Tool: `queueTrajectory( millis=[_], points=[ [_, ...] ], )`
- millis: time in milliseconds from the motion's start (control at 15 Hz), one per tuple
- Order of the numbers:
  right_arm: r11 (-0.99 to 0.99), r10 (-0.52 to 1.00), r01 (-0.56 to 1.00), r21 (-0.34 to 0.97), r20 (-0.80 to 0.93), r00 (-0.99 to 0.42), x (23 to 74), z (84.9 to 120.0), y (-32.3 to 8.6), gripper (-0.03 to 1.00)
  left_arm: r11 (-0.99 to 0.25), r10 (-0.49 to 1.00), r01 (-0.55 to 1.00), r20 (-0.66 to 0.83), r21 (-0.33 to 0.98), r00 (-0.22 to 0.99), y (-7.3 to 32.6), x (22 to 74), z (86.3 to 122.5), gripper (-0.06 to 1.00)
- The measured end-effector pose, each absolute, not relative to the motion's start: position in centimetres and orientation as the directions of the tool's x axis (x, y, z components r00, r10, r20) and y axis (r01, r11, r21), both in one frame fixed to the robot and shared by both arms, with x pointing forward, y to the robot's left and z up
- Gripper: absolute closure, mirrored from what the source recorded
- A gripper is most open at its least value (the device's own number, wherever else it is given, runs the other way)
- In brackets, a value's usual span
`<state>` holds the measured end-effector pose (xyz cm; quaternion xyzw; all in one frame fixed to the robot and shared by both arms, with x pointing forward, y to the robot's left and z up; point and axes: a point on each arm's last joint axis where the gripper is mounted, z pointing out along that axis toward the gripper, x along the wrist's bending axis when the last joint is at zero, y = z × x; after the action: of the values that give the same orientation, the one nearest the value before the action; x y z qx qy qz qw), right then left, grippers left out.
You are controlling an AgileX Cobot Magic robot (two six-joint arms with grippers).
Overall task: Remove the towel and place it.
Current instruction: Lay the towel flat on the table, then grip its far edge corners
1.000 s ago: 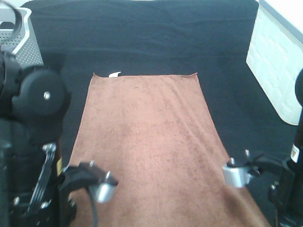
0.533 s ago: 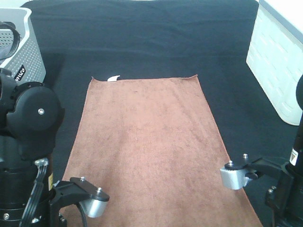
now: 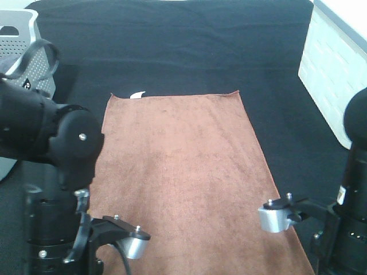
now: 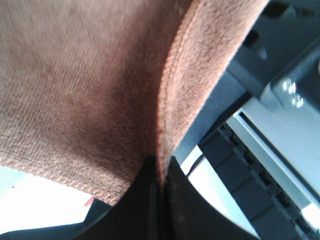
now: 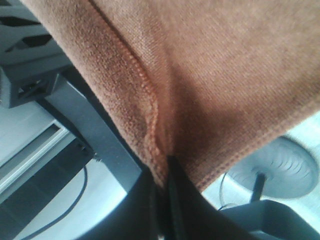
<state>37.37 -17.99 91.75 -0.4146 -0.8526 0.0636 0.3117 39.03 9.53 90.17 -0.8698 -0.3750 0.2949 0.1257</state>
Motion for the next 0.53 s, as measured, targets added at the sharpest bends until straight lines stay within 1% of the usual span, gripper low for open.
queueTrajectory(
  millis=[133, 400, 467, 533],
  points=[
    [0.629, 0.762, 0.674, -0.389, 0.483, -0.432, 37.6, 90.9, -17.7, 0.96, -0.679, 0.734, 0.573, -0.417, -0.459, 0.537, 9.1, 39.4, 89.4, 0.94],
    [0.607, 0.769, 0.696, -0.384, 0.504, -0.393, 37.6, 90.8, -17.3, 0.95, -0.662, 0.749, 0.577, -0.428, -0.479, 0.505, 8.7, 39.6, 88.6, 0.94],
    [0.600, 0.771, 0.702, -0.383, 0.512, -0.380, 37.6, 90.9, -17.2, 0.93, -0.661, 0.750, 0.578, -0.431, -0.479, 0.502, 8.6, 39.5, 88.6, 0.94],
    [0.593, 0.772, 0.710, -0.381, 0.521, -0.365, 37.6, 90.9, -17.0, 0.88, -0.658, 0.753, 0.580, -0.432, -0.480, 0.496, 8.6, 39.5, 88.6, 0.91]
  ],
)
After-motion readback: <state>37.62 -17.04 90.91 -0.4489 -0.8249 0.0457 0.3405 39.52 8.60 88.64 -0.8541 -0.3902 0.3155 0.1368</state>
